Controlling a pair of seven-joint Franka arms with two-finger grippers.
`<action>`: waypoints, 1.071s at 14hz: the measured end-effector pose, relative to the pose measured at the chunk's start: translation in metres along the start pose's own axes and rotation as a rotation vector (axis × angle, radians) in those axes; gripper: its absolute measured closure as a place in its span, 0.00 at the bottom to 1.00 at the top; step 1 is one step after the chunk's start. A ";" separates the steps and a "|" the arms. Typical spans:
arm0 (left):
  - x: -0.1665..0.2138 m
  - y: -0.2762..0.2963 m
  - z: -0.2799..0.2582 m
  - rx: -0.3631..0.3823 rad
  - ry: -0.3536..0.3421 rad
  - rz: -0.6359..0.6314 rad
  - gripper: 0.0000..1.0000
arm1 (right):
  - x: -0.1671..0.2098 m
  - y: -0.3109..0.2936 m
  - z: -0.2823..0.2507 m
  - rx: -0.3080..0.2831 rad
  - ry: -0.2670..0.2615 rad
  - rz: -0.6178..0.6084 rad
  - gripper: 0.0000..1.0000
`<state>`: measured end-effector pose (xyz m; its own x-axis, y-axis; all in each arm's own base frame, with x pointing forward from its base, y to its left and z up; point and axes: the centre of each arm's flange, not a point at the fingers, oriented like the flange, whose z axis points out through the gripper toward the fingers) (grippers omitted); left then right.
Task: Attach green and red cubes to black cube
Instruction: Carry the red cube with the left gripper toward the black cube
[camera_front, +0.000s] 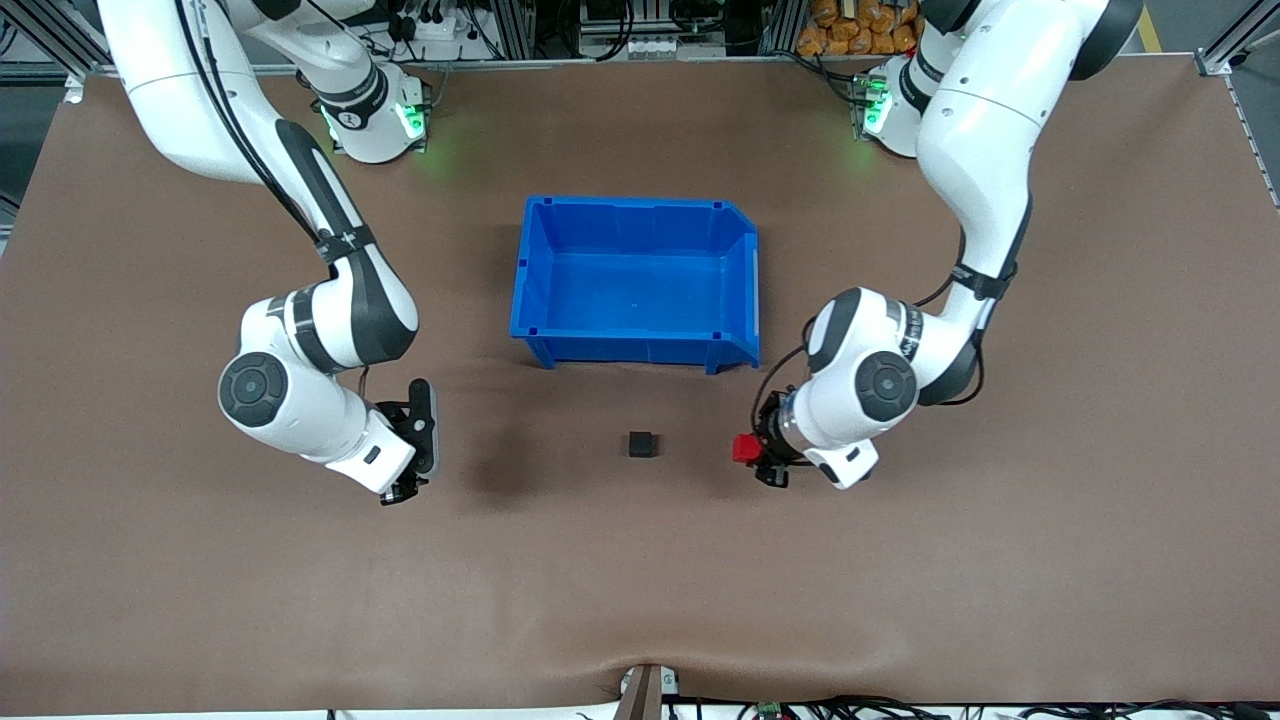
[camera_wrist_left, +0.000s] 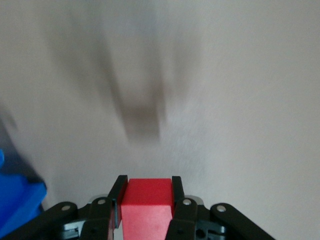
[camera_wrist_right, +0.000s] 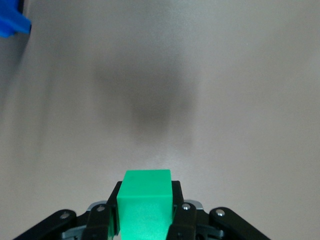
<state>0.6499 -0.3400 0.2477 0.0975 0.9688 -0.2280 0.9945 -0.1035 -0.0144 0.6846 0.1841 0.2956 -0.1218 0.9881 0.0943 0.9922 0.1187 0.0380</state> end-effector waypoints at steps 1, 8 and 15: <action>-0.012 -0.002 0.004 0.006 -0.001 -0.006 0.60 | 0.002 0.000 0.000 0.002 0.000 0.019 0.60; -0.042 -0.006 0.033 0.024 0.009 -0.039 0.60 | 0.005 -0.003 0.007 0.020 -0.005 0.128 0.60; -0.057 0.004 0.049 -0.001 0.013 -0.077 0.60 | 0.003 -0.006 0.019 0.039 -0.010 0.146 0.60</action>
<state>0.6463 -0.4065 0.2131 0.0215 0.9768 -0.2132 0.9991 -0.0286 -0.0306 0.6786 0.1881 0.2766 0.0243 0.9960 0.0858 0.9996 -0.0232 -0.0138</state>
